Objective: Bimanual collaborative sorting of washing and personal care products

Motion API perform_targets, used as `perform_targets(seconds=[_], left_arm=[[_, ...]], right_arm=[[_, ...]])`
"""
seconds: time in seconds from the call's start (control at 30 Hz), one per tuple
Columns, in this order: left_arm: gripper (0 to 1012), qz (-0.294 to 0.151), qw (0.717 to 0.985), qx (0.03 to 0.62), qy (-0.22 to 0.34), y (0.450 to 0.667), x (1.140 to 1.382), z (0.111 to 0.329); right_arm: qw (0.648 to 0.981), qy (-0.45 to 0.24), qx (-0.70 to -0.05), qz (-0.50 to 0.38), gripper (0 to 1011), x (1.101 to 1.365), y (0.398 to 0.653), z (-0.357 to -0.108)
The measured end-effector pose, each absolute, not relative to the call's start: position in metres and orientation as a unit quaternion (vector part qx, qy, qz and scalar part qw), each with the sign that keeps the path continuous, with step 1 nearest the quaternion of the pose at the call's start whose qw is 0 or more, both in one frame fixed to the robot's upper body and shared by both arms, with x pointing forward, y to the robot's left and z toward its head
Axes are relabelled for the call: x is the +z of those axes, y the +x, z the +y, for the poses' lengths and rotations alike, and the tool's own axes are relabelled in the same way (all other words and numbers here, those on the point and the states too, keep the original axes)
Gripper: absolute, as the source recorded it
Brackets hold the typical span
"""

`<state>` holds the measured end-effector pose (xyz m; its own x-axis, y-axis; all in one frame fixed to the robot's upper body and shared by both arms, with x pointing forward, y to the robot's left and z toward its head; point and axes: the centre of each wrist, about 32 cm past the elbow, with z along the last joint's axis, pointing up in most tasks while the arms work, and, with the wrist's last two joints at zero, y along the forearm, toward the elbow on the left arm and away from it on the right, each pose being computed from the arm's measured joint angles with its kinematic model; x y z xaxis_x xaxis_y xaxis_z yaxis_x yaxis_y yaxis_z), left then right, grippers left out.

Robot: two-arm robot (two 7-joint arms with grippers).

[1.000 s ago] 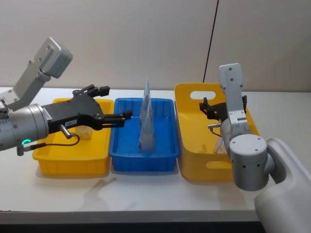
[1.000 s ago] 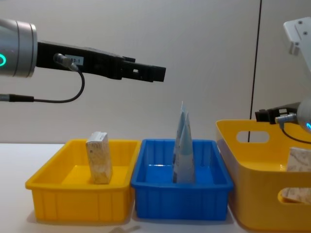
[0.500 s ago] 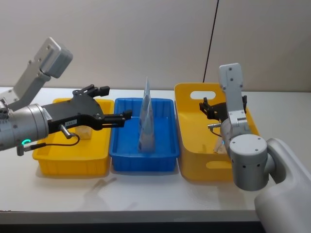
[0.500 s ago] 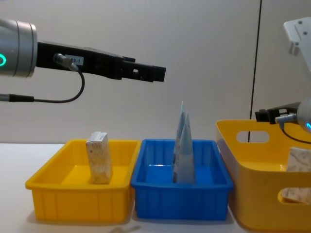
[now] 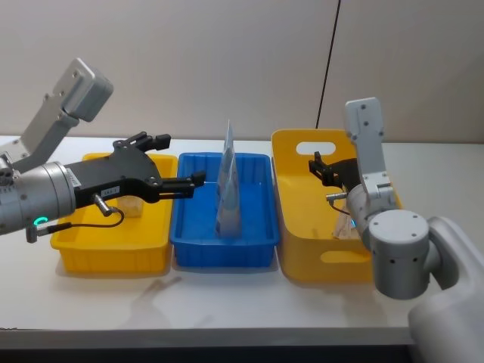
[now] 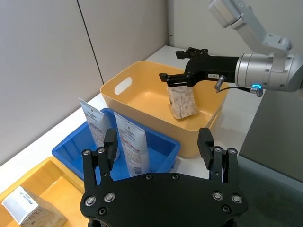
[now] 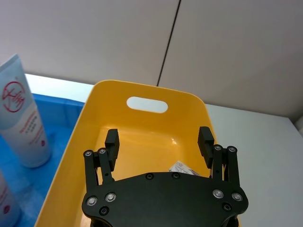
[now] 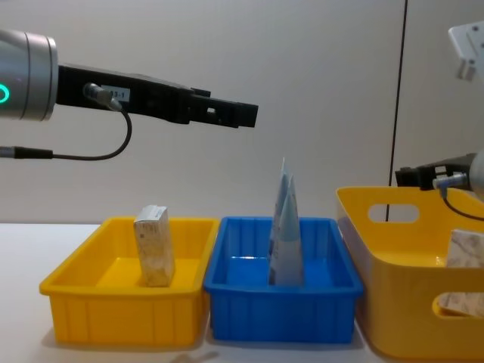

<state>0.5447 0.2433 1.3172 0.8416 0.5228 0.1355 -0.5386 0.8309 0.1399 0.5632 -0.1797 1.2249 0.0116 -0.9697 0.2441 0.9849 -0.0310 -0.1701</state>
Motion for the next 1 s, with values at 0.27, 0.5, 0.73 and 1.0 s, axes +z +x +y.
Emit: perform_targets(seconds=[0.27,0.5,0.73,1.0], left_arm=[[1001,-0.046,0.956,0.278,0.086,0.545,1.317,0.243],[1002,-0.046,0.956,0.278,0.086,0.545,1.317,0.243],[1001,-0.046,0.956,0.278,0.086,0.545,1.317,0.243],[1001,-0.046,0.956,0.278,0.086,0.545,1.317,0.243]], right_arm=[[0.728,-0.140,-0.670,-0.029,1003,1.233,0.553,-0.196],[0.758,-0.131,-0.637,-0.039,1003,1.242,0.542,-0.212],[0.782,-0.126,-0.608,-0.048,1003,1.250,0.530,-0.223],[0.798,-0.134,-0.586,-0.045,1003,1.254,0.521,-0.220]])
